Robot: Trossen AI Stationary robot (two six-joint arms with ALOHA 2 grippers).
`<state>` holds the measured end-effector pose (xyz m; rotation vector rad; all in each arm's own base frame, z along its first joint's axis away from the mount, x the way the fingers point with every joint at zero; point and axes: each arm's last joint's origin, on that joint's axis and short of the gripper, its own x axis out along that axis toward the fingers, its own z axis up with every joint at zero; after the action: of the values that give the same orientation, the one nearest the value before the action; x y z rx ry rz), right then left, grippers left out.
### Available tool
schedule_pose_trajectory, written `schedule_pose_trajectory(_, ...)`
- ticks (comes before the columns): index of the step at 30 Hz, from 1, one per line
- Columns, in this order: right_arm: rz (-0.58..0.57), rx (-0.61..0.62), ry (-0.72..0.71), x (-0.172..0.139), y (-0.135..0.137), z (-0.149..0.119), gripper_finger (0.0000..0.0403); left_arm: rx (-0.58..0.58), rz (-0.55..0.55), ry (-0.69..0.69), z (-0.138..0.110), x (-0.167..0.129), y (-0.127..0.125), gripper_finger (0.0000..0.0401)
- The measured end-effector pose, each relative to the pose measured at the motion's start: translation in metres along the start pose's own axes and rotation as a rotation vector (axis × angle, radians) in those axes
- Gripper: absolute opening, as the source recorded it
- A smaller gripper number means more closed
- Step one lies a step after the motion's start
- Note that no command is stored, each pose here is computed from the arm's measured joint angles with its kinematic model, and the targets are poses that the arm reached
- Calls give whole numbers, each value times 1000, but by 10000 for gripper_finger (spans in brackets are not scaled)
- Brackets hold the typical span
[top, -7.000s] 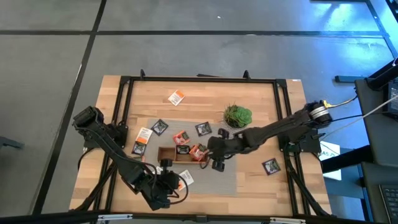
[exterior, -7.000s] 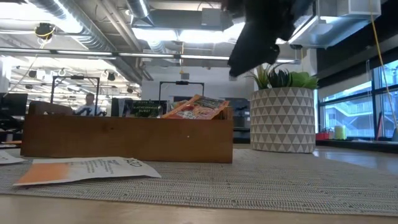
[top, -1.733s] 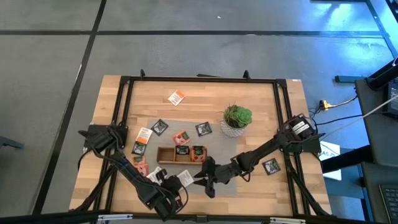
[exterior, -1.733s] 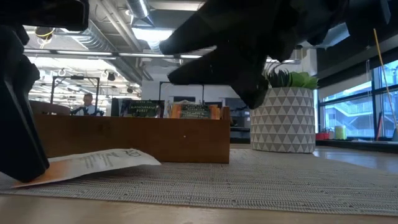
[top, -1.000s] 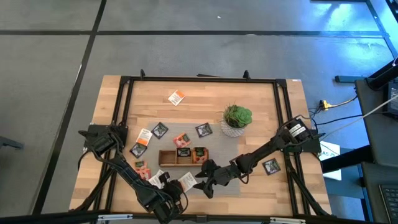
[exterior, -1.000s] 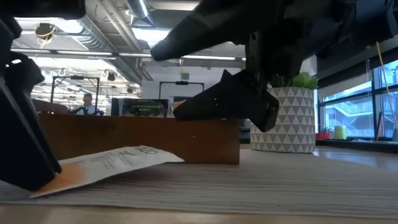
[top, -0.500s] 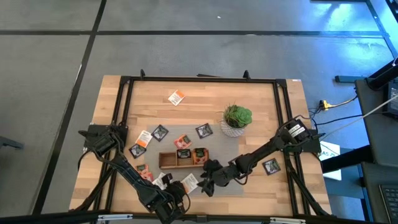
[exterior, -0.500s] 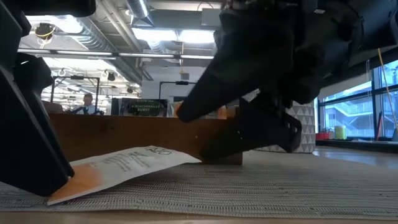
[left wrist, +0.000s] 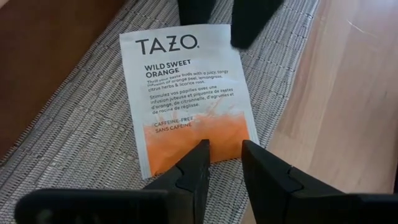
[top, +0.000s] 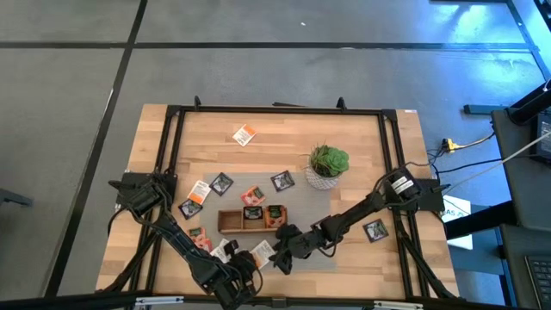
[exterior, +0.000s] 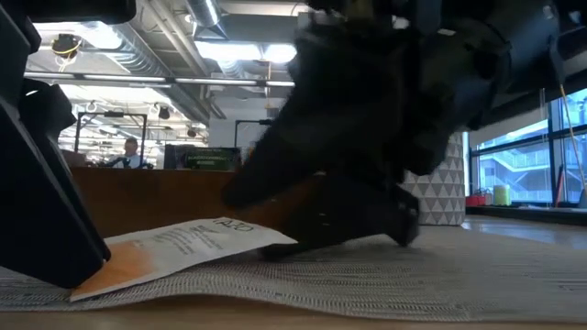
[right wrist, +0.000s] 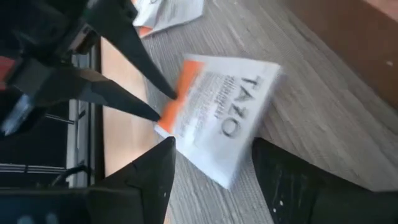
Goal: Pick & Place Tea
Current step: Put the white tea bag into the left section of the wooden organizer
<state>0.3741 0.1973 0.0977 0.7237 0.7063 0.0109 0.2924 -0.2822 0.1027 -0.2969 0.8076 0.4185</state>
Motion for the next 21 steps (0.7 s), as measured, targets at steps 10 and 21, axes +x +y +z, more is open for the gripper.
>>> schedule_pose_trajectory(10,-97,-50,92,5,13,8,151,-1,-2,-3,0,1,0,88)
schedule_pose_trajectory(21,-98,-113,96,4,13,8,43,23,-3,-1,0,1,0,88)
